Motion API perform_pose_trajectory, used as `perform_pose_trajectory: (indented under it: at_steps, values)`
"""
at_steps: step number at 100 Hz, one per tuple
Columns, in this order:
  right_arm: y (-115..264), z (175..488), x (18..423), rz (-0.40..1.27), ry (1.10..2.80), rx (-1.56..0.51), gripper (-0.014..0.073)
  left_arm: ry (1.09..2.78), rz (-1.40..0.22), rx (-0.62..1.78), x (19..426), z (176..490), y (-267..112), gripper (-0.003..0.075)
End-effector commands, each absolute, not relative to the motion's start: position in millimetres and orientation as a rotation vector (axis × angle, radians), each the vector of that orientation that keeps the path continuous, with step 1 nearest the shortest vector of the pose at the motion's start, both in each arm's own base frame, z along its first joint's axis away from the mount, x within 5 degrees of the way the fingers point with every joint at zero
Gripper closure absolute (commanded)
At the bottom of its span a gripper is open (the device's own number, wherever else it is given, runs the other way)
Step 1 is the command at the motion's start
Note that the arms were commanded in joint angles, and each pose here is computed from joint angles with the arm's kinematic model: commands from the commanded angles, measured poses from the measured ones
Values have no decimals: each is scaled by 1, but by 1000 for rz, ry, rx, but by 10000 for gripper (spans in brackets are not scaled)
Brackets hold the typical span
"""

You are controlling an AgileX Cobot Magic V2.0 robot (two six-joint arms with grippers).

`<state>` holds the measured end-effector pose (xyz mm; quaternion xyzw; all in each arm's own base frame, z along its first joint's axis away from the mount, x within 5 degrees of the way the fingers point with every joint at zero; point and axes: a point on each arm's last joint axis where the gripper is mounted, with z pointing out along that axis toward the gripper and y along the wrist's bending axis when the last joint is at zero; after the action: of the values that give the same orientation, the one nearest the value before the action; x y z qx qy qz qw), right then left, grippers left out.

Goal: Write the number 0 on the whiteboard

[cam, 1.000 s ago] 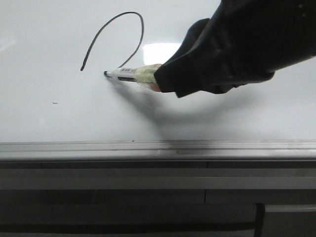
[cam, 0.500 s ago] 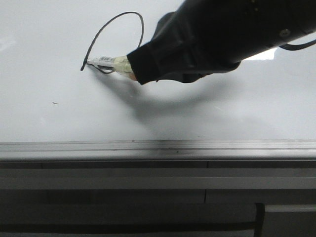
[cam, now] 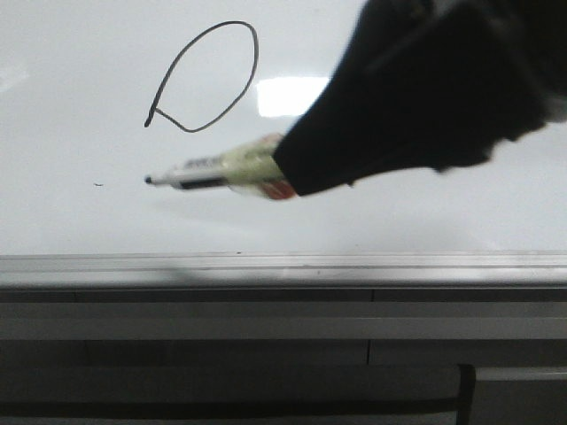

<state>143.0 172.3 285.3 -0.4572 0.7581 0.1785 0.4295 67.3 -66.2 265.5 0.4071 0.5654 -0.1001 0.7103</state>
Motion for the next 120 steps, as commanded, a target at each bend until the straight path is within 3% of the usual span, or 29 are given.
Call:
perform_pose_trajectory:
  at_steps: [1,12,19,35,64,98,120]
  values:
    - [169,300,138,464,1870,-1141,664,1206,-232,1040,65,270,-81,554]
    - [167,297,134,468,1915,-1176,664,1205,-177,1162,70,261,-95,345]
    - [166,297,133,472,1931,-1189,664,1222,-149,1224,74,256,-105,288]
    - [168,308,133,481,1927,-1200,664,1214,-77,1363,84,250,-128,309]
    - [170,328,134,495,1894,-1194,664,1245,-16,1365,104,261,-158,335]
    - [174,343,135,519,1872,-1179,664,1203,13,1415,106,259,-165,335]
    - [180,336,141,515,1905,-1193,664,1125,28,1490,103,259,-167,335]
